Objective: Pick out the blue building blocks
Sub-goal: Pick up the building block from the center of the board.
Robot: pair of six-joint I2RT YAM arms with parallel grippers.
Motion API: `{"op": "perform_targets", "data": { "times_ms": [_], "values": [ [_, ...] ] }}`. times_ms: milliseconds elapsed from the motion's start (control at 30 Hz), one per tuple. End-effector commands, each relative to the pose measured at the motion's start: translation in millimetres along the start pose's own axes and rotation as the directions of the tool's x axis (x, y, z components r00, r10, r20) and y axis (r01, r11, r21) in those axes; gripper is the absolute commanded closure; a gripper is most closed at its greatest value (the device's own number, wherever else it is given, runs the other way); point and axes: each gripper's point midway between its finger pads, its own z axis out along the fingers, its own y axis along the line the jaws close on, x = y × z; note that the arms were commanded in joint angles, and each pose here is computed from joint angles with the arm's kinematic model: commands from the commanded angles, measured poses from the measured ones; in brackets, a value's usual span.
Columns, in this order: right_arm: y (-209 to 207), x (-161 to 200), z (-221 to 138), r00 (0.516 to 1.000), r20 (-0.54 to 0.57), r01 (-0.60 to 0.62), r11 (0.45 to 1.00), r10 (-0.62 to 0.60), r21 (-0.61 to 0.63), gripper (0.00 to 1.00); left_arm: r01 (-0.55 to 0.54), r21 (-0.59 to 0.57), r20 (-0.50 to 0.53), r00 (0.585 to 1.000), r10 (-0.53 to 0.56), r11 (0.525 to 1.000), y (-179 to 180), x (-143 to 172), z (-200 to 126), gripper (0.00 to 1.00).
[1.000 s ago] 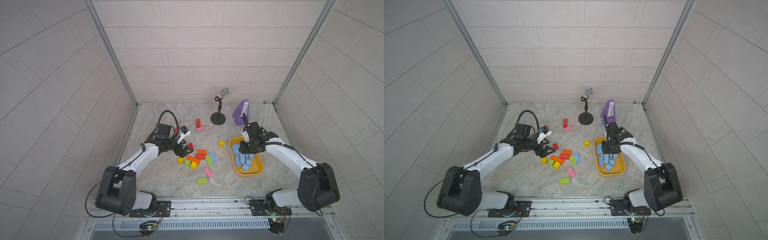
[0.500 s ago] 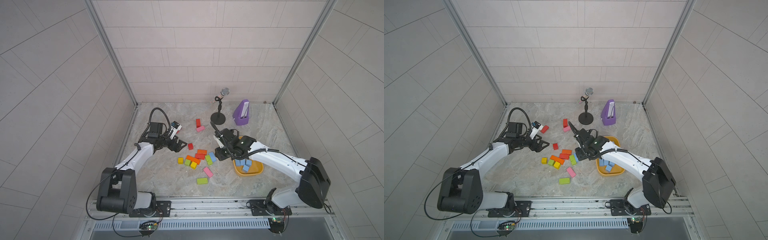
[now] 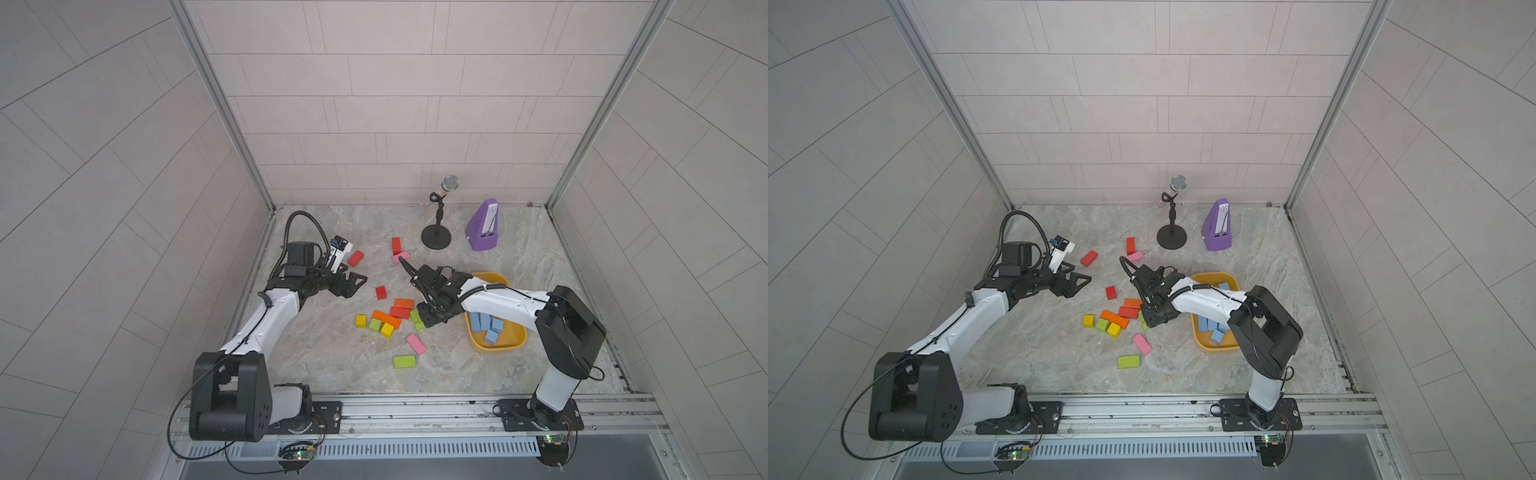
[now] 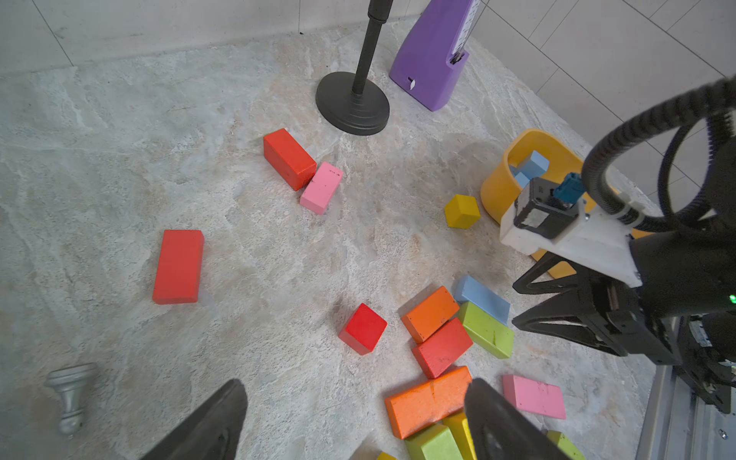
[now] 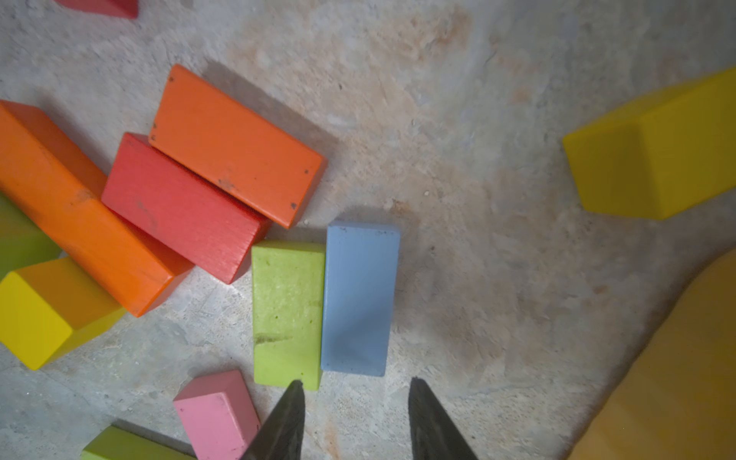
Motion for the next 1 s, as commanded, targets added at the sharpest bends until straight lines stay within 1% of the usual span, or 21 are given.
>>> {"op": "perform_targets", "data": {
  "times_ms": [0,233,433,633,833,967],
  "values": [
    [0,7,12,0.999,-0.023,-0.037,0.999,0.037,-0.002,0.55,-0.006,0.011,0.016,1.000,0.006,1.000,-2,-1,-2,0.10],
    [-8,8,25,0.999,-0.045,-0.028,0.999,0.030,0.038,0.54,-0.007,0.013,0.014,1.000,0.006,1.000,-2,0,-2,0.10],
    [-11,-7,34,0.999,-0.040,-0.032,0.999,0.033,0.037,0.54,-0.008,0.008,0.014,1.000,0.008,1.000,-1,-1,-3,0.10],
    [-22,-20,33,0.999,-0.035,-0.033,0.998,0.035,0.056,0.54,-0.004,0.011,0.010,1.000,0.004,1.000,-1,0,-1,0.10],
    [-43,-15,24,0.997,-0.029,-0.067,0.994,0.070,0.084,0.55,0.004,0.022,0.004,1.000,-0.004,1.000,-1,2,1,0.10],
    [-45,-10,25,0.995,-0.034,-0.087,0.995,0.089,0.057,0.56,0.006,0.024,0.002,1.000,-0.006,1.000,-1,3,2,0.10]
  ]
}}
